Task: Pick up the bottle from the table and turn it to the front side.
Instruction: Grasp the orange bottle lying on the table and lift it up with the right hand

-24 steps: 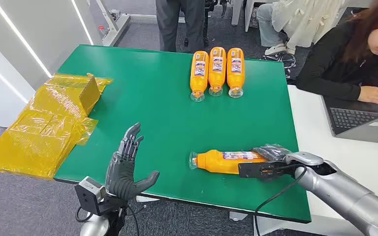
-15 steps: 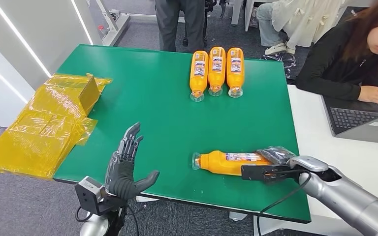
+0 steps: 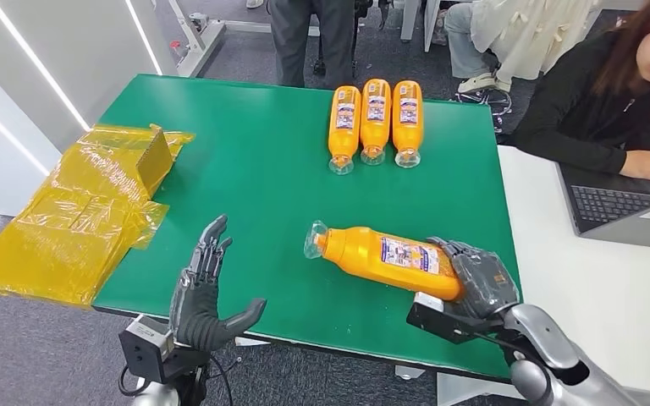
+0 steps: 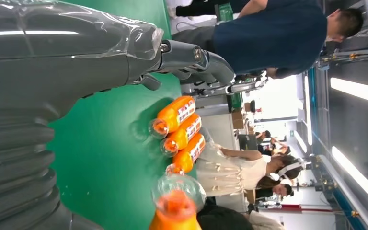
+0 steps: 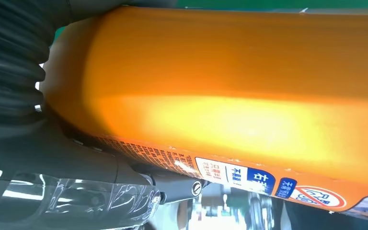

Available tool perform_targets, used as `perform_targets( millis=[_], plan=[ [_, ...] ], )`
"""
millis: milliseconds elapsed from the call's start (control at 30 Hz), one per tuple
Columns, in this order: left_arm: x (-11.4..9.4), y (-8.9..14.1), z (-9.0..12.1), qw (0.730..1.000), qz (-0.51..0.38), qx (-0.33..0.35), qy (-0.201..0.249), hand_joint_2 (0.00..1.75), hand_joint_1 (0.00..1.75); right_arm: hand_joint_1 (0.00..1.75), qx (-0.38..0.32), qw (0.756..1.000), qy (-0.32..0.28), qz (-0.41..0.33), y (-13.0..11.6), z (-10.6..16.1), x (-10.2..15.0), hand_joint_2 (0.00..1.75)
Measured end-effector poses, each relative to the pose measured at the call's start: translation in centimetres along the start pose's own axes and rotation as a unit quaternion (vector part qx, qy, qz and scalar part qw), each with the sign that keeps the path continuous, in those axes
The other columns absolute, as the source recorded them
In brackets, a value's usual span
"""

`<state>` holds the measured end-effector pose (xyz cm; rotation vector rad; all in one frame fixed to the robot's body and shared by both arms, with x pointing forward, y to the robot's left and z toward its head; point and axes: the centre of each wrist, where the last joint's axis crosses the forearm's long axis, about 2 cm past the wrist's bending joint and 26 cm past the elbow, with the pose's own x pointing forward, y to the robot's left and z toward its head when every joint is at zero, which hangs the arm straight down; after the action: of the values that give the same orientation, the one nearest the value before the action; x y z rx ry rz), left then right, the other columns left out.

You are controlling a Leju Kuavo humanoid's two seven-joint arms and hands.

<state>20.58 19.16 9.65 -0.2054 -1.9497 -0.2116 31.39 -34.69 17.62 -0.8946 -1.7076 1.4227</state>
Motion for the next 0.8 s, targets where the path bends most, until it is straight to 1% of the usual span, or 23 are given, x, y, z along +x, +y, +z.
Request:
perform_targets(
  millis=[167,300,400,467,600,700,800],
  plan=[
    [0.3,0.0,0.3,1.0,-0.004,0.007,0.0,1.75,0.0,1.75,-0.032,0.999,-0.008,-0.017,1.3,3.5,2.3,1.75],
    [0.3,0.0,0.5,1.0,-0.006,0.01,0.001,1.75,0.0,1.75,-0.042,0.999,-0.011,-0.023,1.7,4.5,2.9,1.75],
    [0.5,0.0,1.0,1.0,-0.002,0.021,0.008,1.75,0.0,1.75,-0.085,0.995,-0.02,-0.043,2.7,7.4,5.8,1.75],
    [0.5,0.0,1.1,1.0,0.014,0.021,0.014,1.75,0.0,1.75,-0.106,0.993,-0.022,-0.055,3.3,8.4,7.5,1.75],
    [0.6,-0.5,1.0,0.997,0.079,0.003,0.027,1.75,0.0,1.75,-0.135,0.987,-0.024,-0.078,4.4,9.1,10.5,1.75],
    [0.8,-1.1,1.0,0.987,0.155,-0.027,0.035,1.75,0.0,1.75,-0.145,0.984,-0.026,-0.099,5.0,8.7,12.3,1.75],
    [1.0,-1.6,0.9,0.975,0.211,-0.054,0.037,1.75,0.0,1.75,-0.148,0.982,-0.026,-0.117,5.5,8.3,13.6,1.75]
  ],
)
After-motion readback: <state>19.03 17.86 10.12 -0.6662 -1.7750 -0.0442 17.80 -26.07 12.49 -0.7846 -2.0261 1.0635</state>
